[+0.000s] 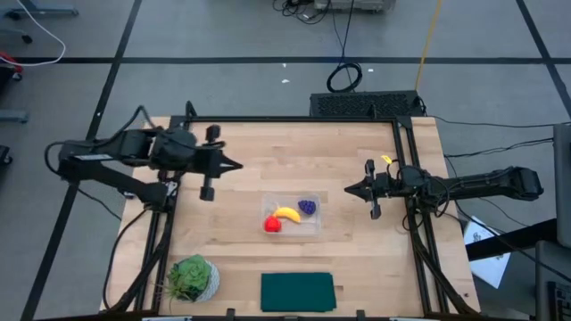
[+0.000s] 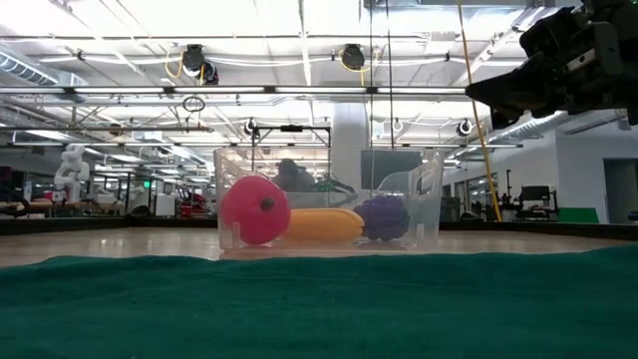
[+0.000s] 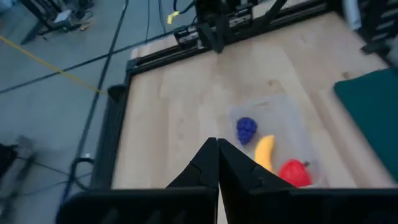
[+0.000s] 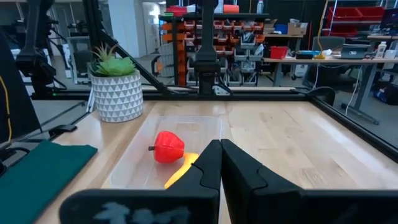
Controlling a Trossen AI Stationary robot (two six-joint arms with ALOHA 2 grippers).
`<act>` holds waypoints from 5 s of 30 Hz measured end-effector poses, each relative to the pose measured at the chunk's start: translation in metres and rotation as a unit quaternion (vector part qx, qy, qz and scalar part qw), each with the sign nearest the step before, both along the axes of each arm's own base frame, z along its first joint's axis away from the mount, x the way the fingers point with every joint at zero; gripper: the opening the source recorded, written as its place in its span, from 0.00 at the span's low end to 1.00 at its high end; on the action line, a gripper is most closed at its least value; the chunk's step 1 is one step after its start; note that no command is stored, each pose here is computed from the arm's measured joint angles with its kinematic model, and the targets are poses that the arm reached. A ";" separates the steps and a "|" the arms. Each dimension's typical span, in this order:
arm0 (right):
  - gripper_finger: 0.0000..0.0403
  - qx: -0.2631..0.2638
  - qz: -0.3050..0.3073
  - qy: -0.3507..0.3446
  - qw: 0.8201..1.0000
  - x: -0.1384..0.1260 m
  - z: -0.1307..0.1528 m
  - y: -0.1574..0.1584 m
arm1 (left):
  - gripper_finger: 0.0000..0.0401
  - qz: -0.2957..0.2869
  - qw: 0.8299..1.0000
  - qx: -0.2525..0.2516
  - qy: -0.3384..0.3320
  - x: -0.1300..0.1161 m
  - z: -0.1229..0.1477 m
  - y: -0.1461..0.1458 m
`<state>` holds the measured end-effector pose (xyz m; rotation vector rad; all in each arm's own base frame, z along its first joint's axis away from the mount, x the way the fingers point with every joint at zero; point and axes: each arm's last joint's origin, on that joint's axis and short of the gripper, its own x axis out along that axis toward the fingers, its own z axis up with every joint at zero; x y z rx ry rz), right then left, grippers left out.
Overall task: Pick and placing Produce into tupperware
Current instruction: Return to Home Position
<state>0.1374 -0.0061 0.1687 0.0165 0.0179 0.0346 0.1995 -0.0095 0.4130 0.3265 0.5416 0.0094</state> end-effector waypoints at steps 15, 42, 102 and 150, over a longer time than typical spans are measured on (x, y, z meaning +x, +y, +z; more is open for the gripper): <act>0.00 0.013 -0.027 -0.025 0.999 0.000 0.005 -0.002 | 0.00 -0.006 0.982 -0.101 -0.159 -0.050 -0.058 0.002; 0.00 0.041 -0.065 -0.104 0.992 -0.005 0.018 -0.015 | 0.00 -0.013 0.959 -0.076 -0.274 -0.099 -0.143 0.006; 0.00 0.012 0.008 -0.083 0.996 -0.035 0.018 -0.003 | 0.00 -0.034 0.968 -0.051 -0.243 -0.112 -0.210 0.005; 0.00 0.016 0.060 -0.058 0.996 -0.034 0.012 0.000 | 0.00 -0.058 0.964 -0.101 -0.240 -0.103 -0.239 0.005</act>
